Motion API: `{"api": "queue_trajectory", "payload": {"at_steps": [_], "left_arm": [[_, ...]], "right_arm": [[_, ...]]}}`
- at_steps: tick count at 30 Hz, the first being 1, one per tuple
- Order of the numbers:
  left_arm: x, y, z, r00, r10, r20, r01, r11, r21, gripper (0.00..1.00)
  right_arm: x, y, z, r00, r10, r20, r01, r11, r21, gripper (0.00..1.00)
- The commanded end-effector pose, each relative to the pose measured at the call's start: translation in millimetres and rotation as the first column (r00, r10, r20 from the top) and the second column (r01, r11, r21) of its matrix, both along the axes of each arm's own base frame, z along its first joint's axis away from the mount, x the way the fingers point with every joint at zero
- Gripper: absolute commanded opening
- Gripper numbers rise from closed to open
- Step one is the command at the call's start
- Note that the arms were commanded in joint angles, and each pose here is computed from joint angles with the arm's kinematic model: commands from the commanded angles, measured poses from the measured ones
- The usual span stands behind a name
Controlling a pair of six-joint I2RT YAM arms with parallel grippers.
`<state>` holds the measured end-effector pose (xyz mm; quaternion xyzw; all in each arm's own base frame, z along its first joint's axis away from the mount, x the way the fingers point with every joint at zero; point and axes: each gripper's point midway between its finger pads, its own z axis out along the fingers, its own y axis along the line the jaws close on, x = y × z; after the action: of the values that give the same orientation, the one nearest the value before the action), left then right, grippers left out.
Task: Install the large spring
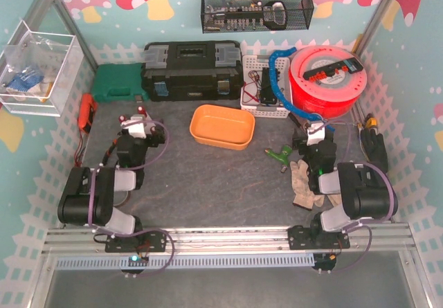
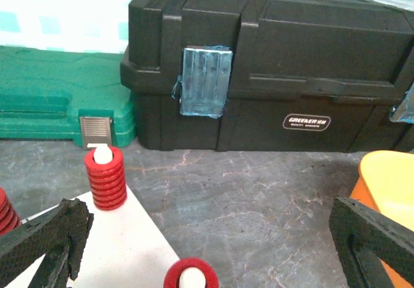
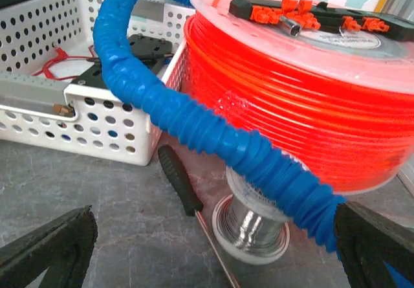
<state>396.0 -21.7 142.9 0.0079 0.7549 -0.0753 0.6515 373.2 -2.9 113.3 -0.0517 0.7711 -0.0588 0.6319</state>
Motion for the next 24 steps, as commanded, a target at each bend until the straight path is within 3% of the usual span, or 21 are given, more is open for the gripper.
{"api": "queue_trajectory", "payload": {"at_steps": [1,6,24], "left_arm": [[-12,3,9,0.996,0.030,0.089,-0.032,0.999,0.019,0.99],[-18,1,7,0.993,0.027,0.114,-0.031,0.999,0.026,0.99],[-19,-2,9,0.992,0.027,0.120,-0.032,0.999,0.040,0.99]], "right_arm": [[0,-2,20,0.995,-0.004,0.103,0.004,1.000,0.001,0.99],[-4,-17,21,0.990,-0.095,0.108,0.092,0.995,0.029,0.99],[-5,-18,21,0.989,-0.099,0.108,0.097,0.995,0.027,0.99]]}}
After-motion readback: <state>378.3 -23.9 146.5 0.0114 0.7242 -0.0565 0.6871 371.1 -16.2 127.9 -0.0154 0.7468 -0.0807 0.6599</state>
